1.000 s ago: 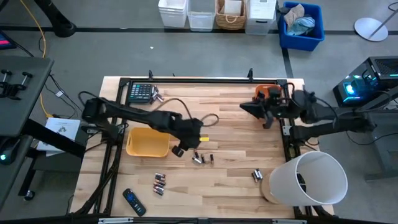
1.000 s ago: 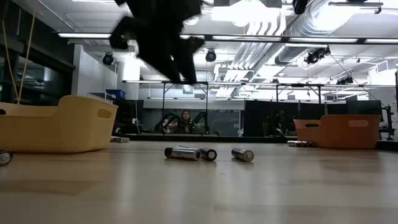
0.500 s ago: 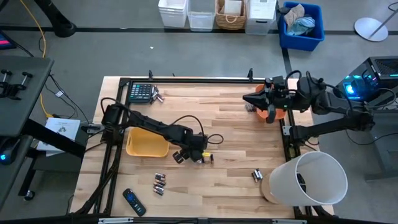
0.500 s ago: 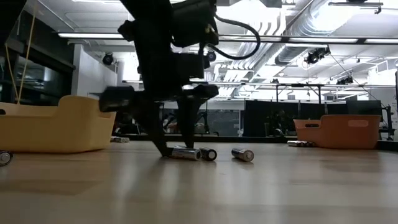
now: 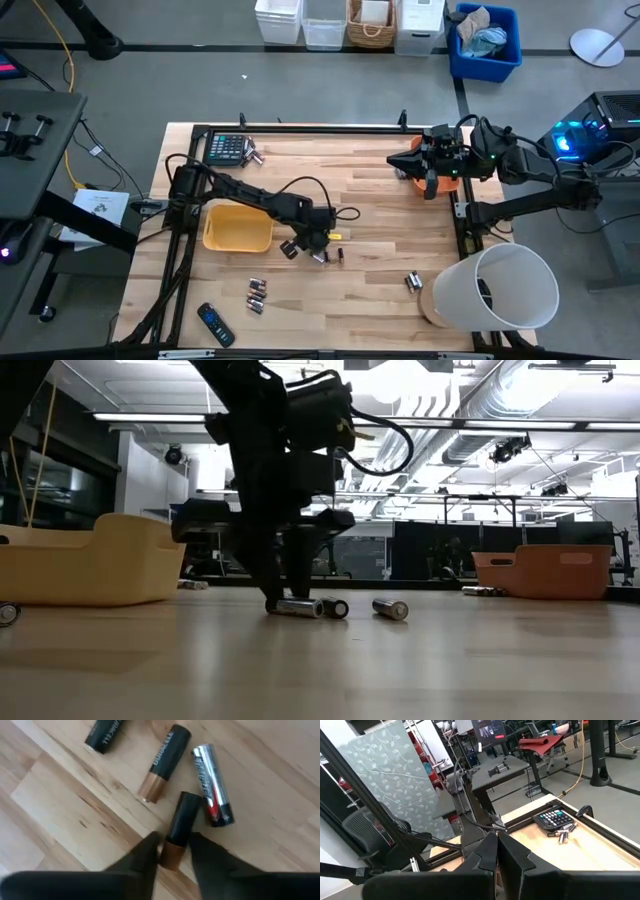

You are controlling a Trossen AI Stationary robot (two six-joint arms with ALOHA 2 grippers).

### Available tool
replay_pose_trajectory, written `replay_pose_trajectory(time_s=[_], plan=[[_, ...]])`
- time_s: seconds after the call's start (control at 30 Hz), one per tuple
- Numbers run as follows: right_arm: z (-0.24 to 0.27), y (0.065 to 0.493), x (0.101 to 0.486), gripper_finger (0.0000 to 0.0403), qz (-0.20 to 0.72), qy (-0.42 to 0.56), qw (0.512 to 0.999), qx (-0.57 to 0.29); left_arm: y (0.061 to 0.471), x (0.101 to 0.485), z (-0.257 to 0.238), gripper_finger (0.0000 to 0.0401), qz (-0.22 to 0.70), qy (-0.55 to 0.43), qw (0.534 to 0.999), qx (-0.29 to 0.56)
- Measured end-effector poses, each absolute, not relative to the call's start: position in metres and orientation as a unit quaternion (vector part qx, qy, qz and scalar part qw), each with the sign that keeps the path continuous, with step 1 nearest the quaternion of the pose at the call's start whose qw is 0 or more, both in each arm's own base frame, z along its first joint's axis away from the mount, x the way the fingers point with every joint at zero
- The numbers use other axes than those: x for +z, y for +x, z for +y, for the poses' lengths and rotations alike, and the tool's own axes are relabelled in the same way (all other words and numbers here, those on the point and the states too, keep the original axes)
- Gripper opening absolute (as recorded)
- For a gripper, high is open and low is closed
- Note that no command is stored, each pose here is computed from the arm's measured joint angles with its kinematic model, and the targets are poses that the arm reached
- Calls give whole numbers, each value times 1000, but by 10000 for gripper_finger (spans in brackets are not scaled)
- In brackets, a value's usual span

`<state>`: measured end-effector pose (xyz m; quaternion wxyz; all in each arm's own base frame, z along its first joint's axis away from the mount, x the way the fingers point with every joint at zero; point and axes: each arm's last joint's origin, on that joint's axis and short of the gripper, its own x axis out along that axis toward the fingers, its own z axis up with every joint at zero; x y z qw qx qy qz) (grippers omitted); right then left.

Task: Sort batteries
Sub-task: Put the black battery into the yellow bin

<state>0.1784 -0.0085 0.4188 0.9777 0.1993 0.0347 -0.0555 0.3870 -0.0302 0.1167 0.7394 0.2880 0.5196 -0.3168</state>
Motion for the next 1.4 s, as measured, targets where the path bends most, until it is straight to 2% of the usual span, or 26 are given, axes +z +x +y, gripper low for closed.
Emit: replay_pose_trajectory(time_s=[0.07, 0.3, 0.37, 0.53, 0.67, 0.83, 1.0, 1.07, 1.2, 1.4], plan=[[-9, 178, 419, 7, 35, 199, 978, -55, 387, 115, -31, 33, 529, 277, 741, -307], [-9, 178, 419, 7, 35, 191, 979, -55, 365, 150, 9, 30, 595, 170, 756, -212], [-9, 179, 418, 7, 36, 194, 979, -56, 359, 177, 27, 30, 576, 145, 786, -169], [-9, 187, 415, 7, 43, 204, 976, -59, 308, 240, 43, 30, 537, 73, 835, -94], [-10, 200, 409, 7, 60, 190, 978, -62, 252, 277, 23, 30, 493, 21, 868, -58], [-10, 221, 398, 7, 82, 177, 979, -65, 195, 274, -24, 30, 505, -13, 861, -66], [-12, 235, 391, 7, 88, 175, 978, -78, 174, 248, -58, 30, 545, -20, 835, -72], [-13, 239, 389, 7, 91, 173, 977, -90, 172, 240, -65, 46, 563, -4, 824, -66], [-14, 239, 389, 11, 85, 171, 976, -108, 172, 227, -69, 119, 593, 52, 803, -39], [-14, 238, 392, 34, 72, 172, 976, -113, 188, 247, -76, 221, 575, 52, 815, -47]])
